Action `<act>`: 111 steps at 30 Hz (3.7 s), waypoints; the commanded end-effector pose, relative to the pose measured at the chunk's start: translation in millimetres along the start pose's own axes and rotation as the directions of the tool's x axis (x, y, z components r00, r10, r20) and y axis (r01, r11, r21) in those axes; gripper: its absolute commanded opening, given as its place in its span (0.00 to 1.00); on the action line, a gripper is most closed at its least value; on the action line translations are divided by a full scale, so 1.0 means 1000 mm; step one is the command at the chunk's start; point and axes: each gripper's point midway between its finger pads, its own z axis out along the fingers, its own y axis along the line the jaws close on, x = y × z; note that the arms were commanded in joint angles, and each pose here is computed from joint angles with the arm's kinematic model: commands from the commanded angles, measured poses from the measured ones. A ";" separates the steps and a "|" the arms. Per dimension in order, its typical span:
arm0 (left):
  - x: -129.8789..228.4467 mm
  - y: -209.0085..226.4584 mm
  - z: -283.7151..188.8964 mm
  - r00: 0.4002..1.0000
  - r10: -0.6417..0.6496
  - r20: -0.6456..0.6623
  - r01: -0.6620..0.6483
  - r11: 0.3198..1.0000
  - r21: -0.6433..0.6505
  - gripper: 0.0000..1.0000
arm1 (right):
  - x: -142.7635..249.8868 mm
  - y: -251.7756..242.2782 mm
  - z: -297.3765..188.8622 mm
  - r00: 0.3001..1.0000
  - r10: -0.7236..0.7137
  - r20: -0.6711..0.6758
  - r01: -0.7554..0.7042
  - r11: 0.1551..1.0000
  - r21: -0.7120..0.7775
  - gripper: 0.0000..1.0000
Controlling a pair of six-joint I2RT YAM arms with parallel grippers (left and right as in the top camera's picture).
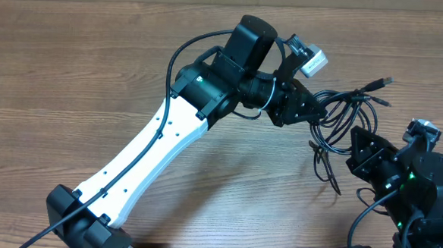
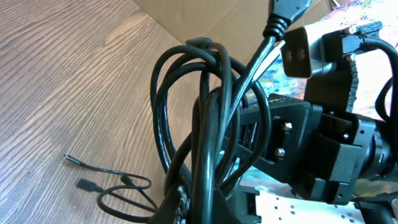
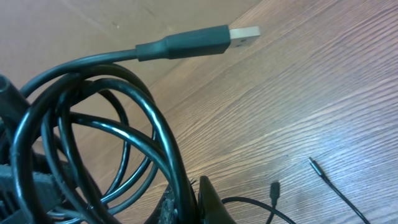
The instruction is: Untangle cables
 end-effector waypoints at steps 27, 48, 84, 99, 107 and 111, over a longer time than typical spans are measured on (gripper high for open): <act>-0.007 0.004 -0.021 0.999 -0.029 0.029 0.029 0.999 -0.021 0.41 | -0.030 0.005 -0.008 0.991 0.004 0.133 -0.005 1.000 0.004 0.04; -0.010 0.015 -0.023 0.995 -0.090 0.052 0.094 0.993 -0.072 0.61 | -0.042 0.069 -0.019 0.990 0.015 0.141 0.030 0.952 -0.305 0.04; -0.031 0.006 -0.024 0.977 -0.177 0.122 0.181 0.983 -0.021 0.04 | -0.006 0.040 -0.009 0.999 0.031 -0.016 -0.034 0.981 -0.193 0.79; -0.058 -0.005 -0.028 0.956 -0.212 0.204 0.208 0.977 0.041 0.04 | 0.005 0.028 -0.006 0.988 0.133 -0.077 -0.142 0.981 -0.134 0.71; -0.065 -0.014 -0.030 0.951 -0.222 0.214 0.208 0.974 0.085 0.04 | -0.001 0.020 0.003 0.914 0.401 -0.070 -0.405 0.912 -0.068 0.61; -0.065 -0.015 -0.030 0.949 -0.235 0.211 0.220 0.971 0.092 0.04 | -0.006 0.024 0.013 0.901 0.427 -0.072 -0.432 0.899 -0.071 0.58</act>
